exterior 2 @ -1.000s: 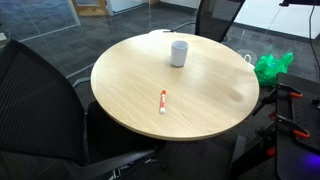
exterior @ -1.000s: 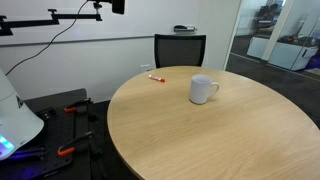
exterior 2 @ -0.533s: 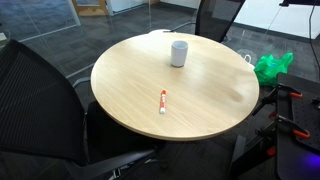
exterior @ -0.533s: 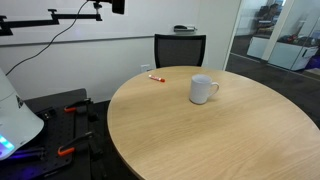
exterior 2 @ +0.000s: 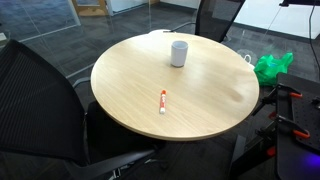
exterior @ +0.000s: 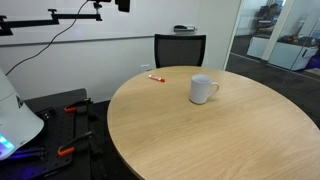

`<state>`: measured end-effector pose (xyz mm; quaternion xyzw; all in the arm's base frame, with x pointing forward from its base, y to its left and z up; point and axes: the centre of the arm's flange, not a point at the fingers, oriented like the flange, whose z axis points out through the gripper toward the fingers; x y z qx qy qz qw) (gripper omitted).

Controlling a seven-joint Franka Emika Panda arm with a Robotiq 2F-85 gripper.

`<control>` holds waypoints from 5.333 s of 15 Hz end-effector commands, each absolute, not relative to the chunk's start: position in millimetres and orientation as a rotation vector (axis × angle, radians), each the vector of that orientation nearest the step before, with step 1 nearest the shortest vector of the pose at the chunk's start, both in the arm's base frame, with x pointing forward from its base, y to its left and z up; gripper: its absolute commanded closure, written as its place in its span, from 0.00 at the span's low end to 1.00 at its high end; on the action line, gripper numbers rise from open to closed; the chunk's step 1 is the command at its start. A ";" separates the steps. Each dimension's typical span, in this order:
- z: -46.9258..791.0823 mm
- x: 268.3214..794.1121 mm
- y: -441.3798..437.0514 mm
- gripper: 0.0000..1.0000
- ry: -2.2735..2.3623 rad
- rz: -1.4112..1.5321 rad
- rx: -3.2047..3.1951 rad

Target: Put the marker inside the cup

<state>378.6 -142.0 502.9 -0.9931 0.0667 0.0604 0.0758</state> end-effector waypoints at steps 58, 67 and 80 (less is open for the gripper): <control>238.6 574.0 204.0 0.00 1.056 -0.362 -2.723; 183.1 593.4 211.7 0.00 1.201 -0.243 -2.681; 176.6 592.0 206.1 0.00 1.456 -0.235 -2.697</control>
